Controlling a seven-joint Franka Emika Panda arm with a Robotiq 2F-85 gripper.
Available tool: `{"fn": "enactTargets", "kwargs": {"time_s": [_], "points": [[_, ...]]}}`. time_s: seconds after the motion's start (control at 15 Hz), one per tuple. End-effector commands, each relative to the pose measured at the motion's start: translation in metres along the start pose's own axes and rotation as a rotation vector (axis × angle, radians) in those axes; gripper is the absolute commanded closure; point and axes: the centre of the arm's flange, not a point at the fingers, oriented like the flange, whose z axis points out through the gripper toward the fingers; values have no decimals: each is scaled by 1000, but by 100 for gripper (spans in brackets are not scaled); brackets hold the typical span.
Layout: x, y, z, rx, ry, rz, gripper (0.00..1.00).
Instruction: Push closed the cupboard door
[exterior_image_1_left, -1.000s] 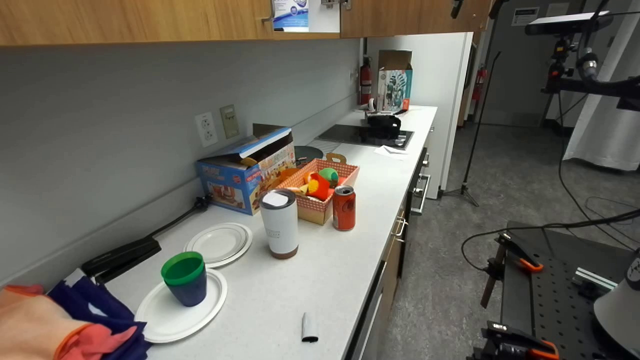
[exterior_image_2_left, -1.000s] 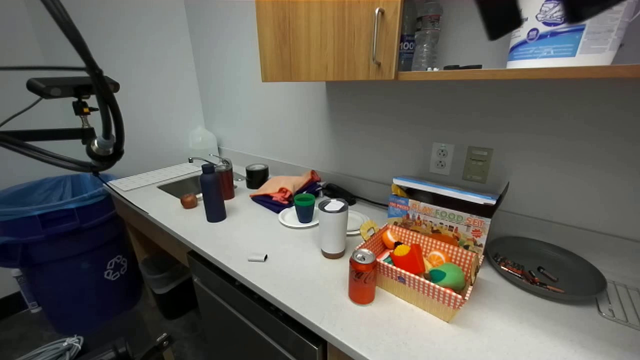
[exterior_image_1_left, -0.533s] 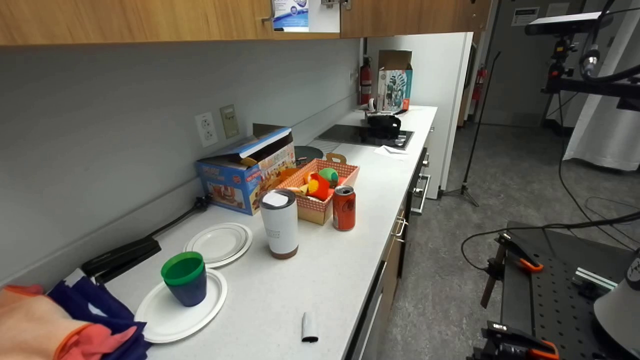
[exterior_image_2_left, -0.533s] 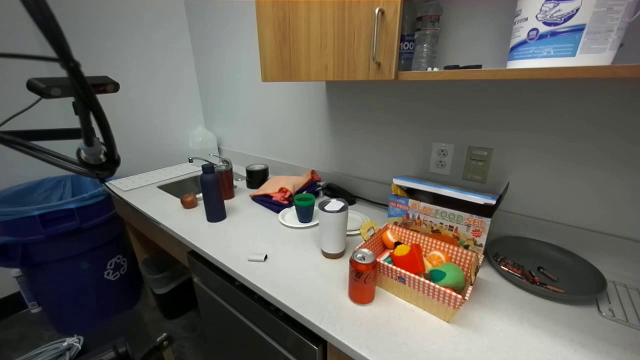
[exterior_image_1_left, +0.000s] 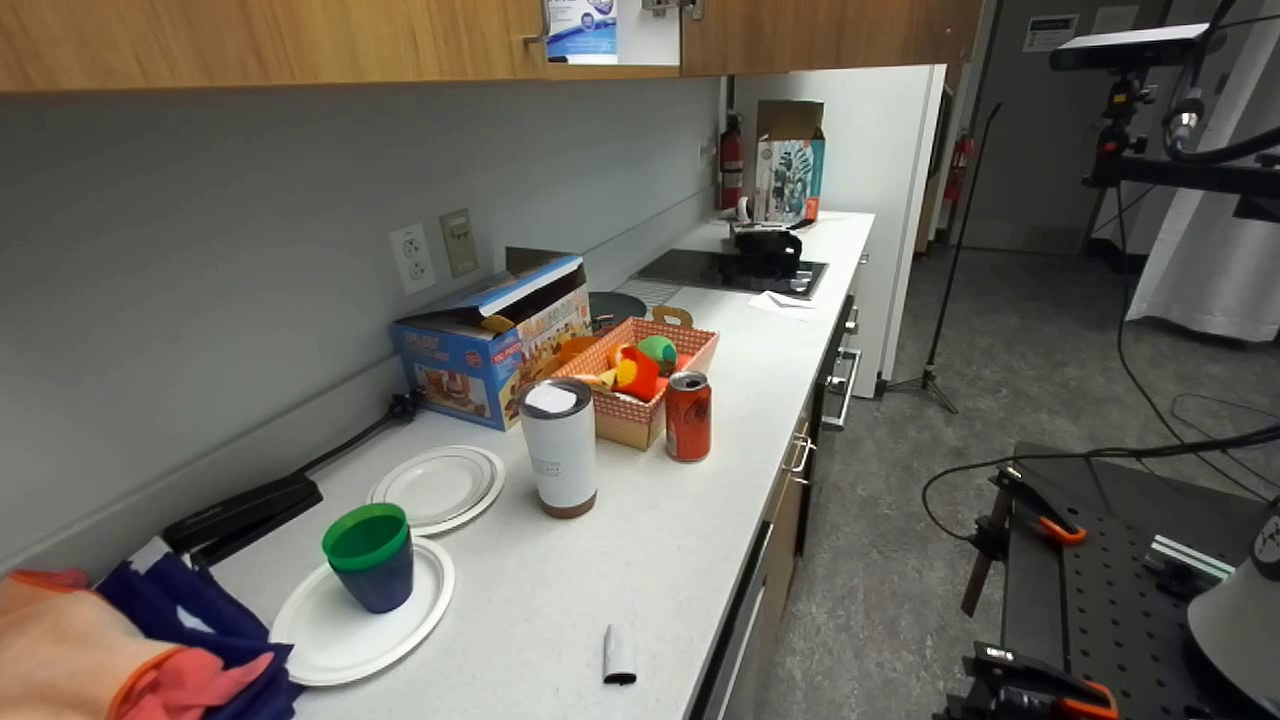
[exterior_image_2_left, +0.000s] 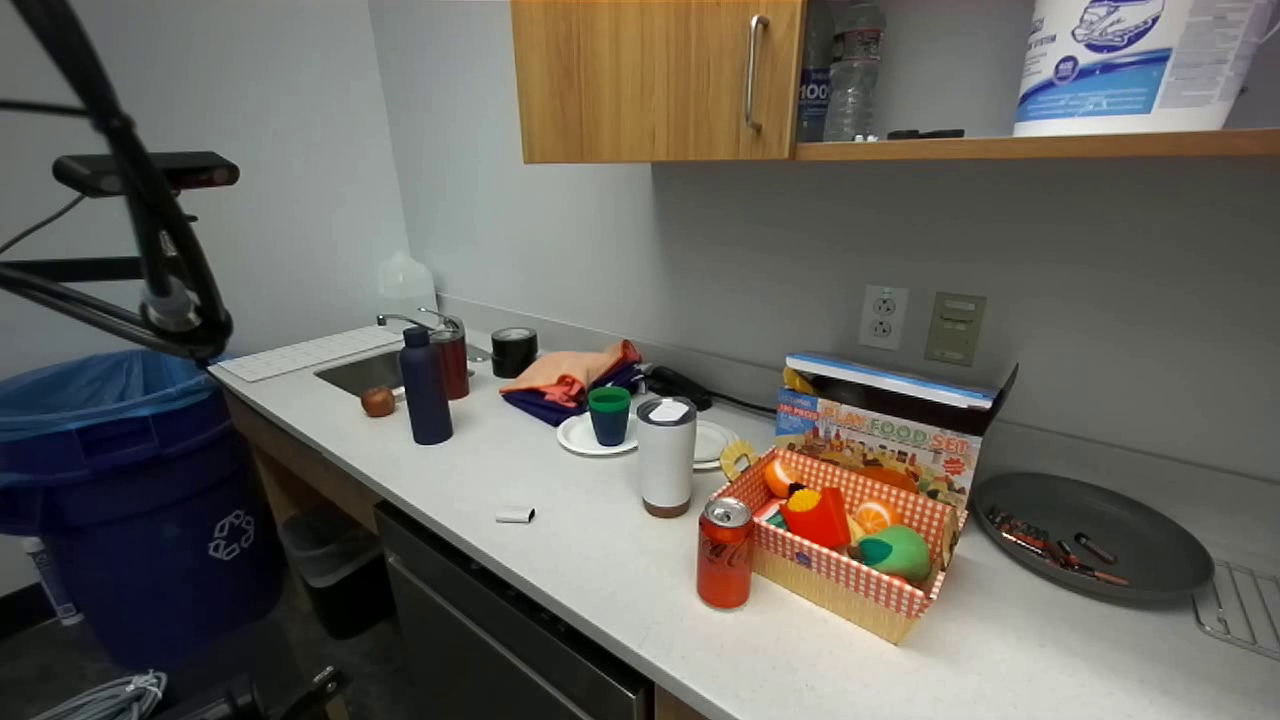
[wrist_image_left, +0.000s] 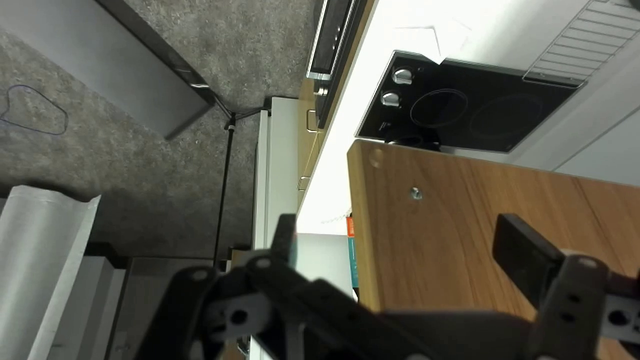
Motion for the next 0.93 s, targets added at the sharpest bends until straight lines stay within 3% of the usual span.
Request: {"fn": "enactTargets", "kwargs": {"time_s": [0.0,0.33,0.87], "points": [[11,1,5,12,-7,-28,0],[41,22,20,36,0,-167,0],[69,28,26,324,1,-464,0]]}}
